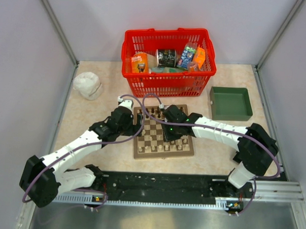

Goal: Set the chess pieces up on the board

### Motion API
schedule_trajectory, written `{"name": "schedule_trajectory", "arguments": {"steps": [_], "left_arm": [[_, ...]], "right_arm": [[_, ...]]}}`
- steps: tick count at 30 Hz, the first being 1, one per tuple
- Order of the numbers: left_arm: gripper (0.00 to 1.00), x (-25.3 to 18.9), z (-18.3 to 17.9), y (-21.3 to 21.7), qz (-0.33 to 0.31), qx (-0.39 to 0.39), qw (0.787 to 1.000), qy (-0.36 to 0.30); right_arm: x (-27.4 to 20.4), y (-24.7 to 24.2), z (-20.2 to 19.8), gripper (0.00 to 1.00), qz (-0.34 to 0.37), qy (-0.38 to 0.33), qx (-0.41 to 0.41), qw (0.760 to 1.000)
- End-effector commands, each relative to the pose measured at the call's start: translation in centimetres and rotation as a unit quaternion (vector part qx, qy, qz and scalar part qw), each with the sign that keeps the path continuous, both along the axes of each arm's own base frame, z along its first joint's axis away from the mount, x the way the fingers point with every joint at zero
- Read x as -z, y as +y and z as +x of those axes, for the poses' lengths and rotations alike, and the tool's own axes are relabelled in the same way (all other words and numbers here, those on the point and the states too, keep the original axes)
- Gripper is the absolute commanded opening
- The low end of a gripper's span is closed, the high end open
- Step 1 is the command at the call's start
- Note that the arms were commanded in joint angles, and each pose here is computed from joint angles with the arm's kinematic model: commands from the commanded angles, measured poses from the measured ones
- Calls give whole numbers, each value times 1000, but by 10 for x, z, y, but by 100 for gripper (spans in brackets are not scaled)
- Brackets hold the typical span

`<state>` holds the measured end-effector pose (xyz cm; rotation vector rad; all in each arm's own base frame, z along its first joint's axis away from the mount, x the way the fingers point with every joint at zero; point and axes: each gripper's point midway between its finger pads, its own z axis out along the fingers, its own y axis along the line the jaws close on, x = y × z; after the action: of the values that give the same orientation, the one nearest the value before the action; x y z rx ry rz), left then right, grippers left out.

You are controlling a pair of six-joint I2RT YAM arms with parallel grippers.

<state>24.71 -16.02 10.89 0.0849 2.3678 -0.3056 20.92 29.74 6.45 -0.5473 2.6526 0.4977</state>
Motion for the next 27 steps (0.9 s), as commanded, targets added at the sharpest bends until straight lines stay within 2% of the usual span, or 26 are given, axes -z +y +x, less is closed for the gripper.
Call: {"name": "schedule_trajectory", "arguments": {"steps": [1, 14, 27], "left_arm": [[99, -8, 5, -2, -13, -1, 1000, -18], [99, -11, 5, 0, -14, -7, 1000, -24], [99, -17, 6, 9, -13, -24, 999, -40]], "right_arm": [[-6, 6, 0, 25, 8, -7, -7, 1000], [-45, 25, 27, 29, 36, -64, -1, 997], [-30, 40, 35, 29, 30, -54, -11, 998]]}}
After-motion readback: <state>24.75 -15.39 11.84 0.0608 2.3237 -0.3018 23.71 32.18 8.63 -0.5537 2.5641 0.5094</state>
